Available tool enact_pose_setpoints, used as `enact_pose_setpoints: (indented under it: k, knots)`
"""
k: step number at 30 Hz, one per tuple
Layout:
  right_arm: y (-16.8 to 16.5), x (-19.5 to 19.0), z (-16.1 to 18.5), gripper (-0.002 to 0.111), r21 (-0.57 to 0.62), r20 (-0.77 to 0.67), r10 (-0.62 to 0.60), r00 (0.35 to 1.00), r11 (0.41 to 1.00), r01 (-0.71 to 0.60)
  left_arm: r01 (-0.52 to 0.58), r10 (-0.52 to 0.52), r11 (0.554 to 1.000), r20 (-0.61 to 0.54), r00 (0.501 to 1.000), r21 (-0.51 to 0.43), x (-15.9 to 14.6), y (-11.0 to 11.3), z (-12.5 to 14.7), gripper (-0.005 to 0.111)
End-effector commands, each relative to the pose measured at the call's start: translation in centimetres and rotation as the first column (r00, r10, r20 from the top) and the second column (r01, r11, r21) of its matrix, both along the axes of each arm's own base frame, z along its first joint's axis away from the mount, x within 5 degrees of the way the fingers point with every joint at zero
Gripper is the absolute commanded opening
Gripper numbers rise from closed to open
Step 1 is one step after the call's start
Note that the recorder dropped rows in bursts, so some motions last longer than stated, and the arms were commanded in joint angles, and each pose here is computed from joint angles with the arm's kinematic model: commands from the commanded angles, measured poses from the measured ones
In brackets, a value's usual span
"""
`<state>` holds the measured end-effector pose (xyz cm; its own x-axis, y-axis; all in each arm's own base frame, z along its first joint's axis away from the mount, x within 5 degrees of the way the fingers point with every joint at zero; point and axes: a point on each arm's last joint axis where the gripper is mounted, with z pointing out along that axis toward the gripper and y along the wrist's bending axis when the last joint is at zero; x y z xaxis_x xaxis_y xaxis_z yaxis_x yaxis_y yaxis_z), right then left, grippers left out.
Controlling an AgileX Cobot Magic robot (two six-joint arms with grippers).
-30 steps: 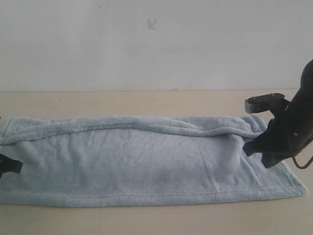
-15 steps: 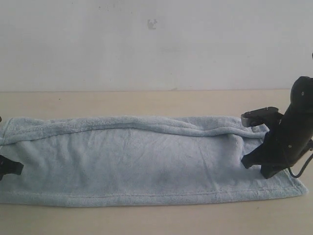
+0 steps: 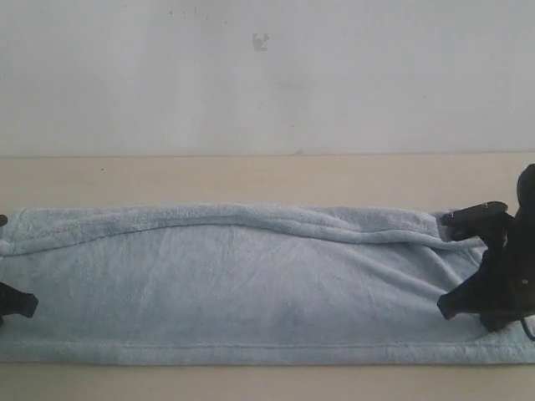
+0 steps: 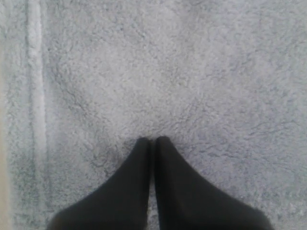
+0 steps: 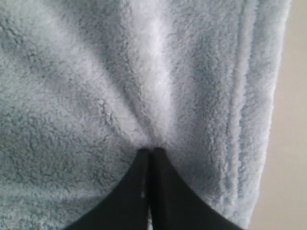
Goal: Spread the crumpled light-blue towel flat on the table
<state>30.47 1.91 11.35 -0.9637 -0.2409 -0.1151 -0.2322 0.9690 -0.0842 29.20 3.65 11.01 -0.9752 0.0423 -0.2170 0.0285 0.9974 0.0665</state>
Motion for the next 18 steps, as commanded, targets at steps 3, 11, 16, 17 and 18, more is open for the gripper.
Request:
enact_pose_setpoints:
  k: [3,11,16,17,18]
  knots:
    - [-0.7,-4.5,1.7,0.0,-0.049,-0.147,-0.047,0.988,0.998,0.04,0.108,-0.111,0.994,-0.235,0.966,-0.028,-3.0,-3.5,-0.3,0.004]
    - [-1.1,-7.2,5.5,0.0,-0.039,0.011,-0.081,0.997,0.996,0.082,0.125,-0.13,0.992,-0.213,0.968,-0.035,-5.3,-4.9,0.7,0.004]
    - [-1.0,-7.0,9.1,0.001,-0.013,0.264,-0.013,0.964,1.0,0.017,0.145,-0.148,0.987,0.046,0.988,0.065,-4.6,-4.2,6.0,0.004]
    - [-0.9,-6.9,9.4,0.004,-0.022,0.29,0.019,0.957,1.0,-0.013,0.133,-0.144,0.985,0.096,0.985,0.11,-4.6,-3.7,7.0,0.004]
    - [-1.0,-6.7,9.7,0.009,-0.034,0.312,0.043,0.949,0.999,-0.034,0.111,-0.134,0.98,0.135,0.982,0.165,-4.7,-2.9,7.9,0.004]
